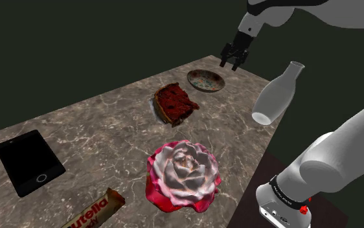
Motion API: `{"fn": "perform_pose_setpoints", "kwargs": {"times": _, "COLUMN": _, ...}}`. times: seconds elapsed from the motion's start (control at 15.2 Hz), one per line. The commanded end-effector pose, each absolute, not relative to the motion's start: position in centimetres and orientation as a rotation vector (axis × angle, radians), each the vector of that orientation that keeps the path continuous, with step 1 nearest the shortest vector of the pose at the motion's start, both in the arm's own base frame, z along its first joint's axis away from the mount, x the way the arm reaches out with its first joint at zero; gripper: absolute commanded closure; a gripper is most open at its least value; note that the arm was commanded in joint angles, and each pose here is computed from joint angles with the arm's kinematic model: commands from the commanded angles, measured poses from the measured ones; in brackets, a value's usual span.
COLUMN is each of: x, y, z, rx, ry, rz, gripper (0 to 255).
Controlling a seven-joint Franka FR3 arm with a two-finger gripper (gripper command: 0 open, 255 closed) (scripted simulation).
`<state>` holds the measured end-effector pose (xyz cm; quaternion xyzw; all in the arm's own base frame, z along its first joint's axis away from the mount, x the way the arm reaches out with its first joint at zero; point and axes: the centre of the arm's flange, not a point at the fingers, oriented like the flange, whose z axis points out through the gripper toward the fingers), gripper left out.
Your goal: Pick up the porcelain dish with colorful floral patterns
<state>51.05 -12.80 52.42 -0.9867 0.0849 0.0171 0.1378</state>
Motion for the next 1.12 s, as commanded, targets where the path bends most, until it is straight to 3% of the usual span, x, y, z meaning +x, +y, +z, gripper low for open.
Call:
{"fn": "perform_pose_setpoints", "kwargs": {"times": 0.0, "x": 52.3, "y": -13.5, "z": 51.8, "rx": -2.832, "ry": 0.255, "rz": 0.042, "gripper": 0}}
{"fn": "perform_pose_setpoints", "kwargs": {"times": 0.59, "x": 52.3, "y": -13.5, "z": 47.8, "rx": -2.832, "ry": 0.255, "rz": 0.042, "gripper": 0}}
{"fn": "perform_pose_setpoints", "kwargs": {"times": 0.66, "x": 52.2, "y": -13.5, "z": 47.8, "rx": -2.832, "ry": 0.255, "rz": 0.042, "gripper": 255}}
{"fn": "perform_pose_setpoints", "kwargs": {"times": 1.06, "x": 52.2, "y": -13.5, "z": 47.9, "rx": -2.832, "ry": 0.255, "rz": 0.042, "gripper": 255}}
